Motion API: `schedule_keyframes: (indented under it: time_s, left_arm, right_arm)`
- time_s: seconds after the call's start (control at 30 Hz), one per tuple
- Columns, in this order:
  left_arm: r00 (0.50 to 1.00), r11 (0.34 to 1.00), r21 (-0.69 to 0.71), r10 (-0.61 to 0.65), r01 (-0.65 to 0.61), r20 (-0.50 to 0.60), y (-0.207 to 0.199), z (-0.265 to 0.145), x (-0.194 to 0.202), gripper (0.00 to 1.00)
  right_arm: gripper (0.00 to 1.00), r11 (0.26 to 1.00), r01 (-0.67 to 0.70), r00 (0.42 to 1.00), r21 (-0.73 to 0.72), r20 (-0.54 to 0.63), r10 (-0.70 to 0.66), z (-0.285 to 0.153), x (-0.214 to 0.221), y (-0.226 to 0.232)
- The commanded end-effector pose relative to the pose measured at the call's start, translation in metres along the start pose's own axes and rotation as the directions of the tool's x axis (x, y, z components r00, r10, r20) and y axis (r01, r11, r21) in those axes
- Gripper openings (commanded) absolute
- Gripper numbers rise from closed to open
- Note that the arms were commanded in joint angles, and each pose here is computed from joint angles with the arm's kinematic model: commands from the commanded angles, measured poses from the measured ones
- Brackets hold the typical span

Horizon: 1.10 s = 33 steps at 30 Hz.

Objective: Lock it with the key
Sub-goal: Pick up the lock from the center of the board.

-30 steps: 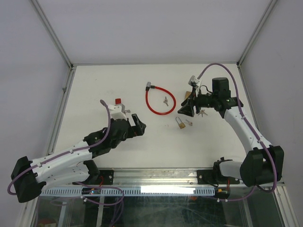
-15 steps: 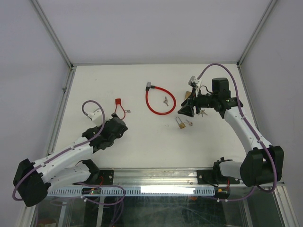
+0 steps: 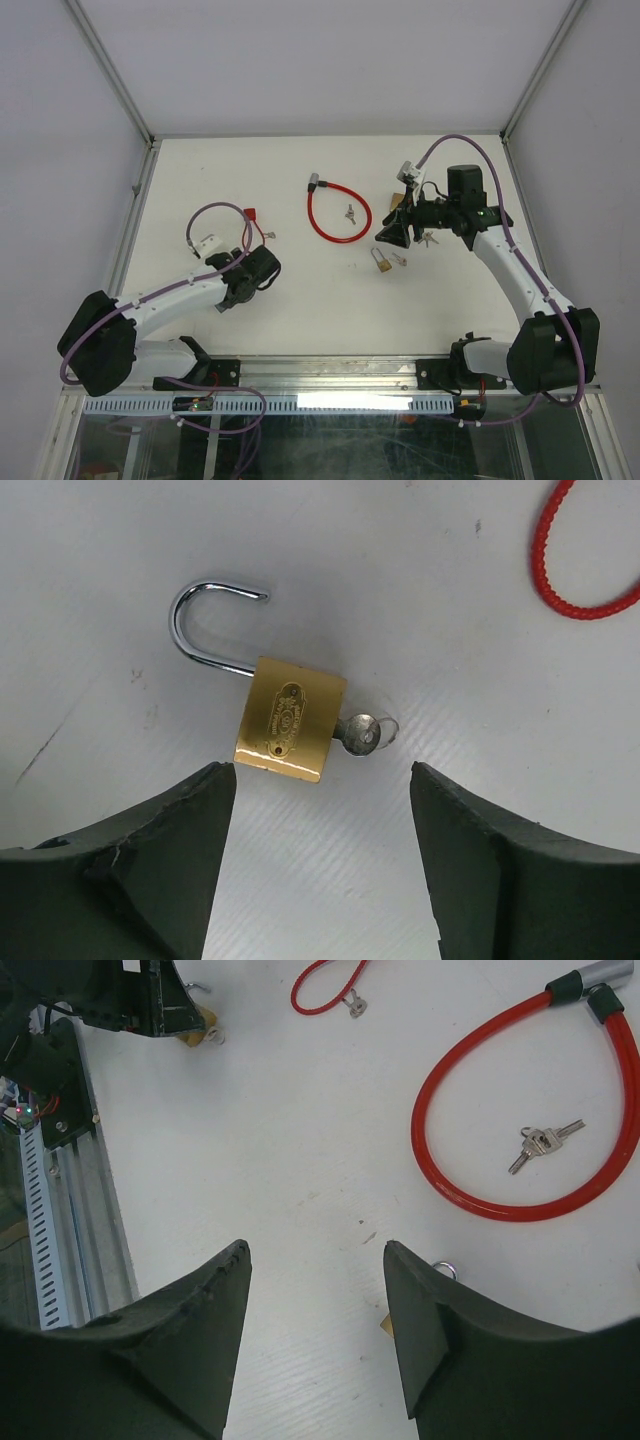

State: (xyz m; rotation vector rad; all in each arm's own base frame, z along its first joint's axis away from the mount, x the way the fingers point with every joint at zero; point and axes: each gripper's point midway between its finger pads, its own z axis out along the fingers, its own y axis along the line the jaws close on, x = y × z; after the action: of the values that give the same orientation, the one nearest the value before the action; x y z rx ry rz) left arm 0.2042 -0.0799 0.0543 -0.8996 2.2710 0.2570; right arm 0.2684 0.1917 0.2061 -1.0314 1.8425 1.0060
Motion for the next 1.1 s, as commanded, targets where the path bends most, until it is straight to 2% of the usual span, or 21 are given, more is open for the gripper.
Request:
schedule_keyframes:
  time_s: [0.0, 0.43, 0.7, 0.83, 0.97, 1.07]
  left_arm:
    - [0.999, 1.0, 0.008, -0.019, 0.019, 0.029, 0.002, 0.006, -0.003, 0.7]
    - [0.998, 0.998, 0.053, -0.04, 0.042, -0.04, 0.008, 0.023, 0.007, 0.53]
    - [0.998, 0.999, 0.052, -0.009, 0.013, -0.063, 0.006, 0.029, 0.016, 0.51]
    - [0.997, 0.997, 0.078, -0.006, 0.012, -0.073, 0.001, 0.027, 0.017, 0.43]
    - [0.997, 0.996, 0.087, 0.0, 0.007, -0.074, 0.0, 0.027, 0.017, 0.44]
    - [0.997, 0.997, 0.079, 0.005, 0.001, -0.079, 0.002, 0.028, 0.019, 0.48]
  right_arm:
    - [0.58, 0.999, 0.046, 0.999, -0.007, 0.024, -0.046, 0.001, -0.008, 0.001]
    - [0.58, 0.999, 0.046, 0.999, -0.004, 0.021, -0.046, 0.001, -0.007, 0.0]
    - [0.58, 0.999, 0.047, 0.999, -0.003, 0.021, -0.047, 0.001, -0.008, 0.0]
    - [0.58, 0.999, 0.047, 0.999, -0.005, 0.021, -0.047, 0.001, -0.007, 0.0]
    - [0.58, 0.999, 0.048, 0.999, -0.006, 0.022, -0.048, 0.001, -0.008, 0.001]
    - [0.58, 0.999, 0.045, 0.999, -0.009, 0.022, -0.045, 0.001, -0.007, 0.001]
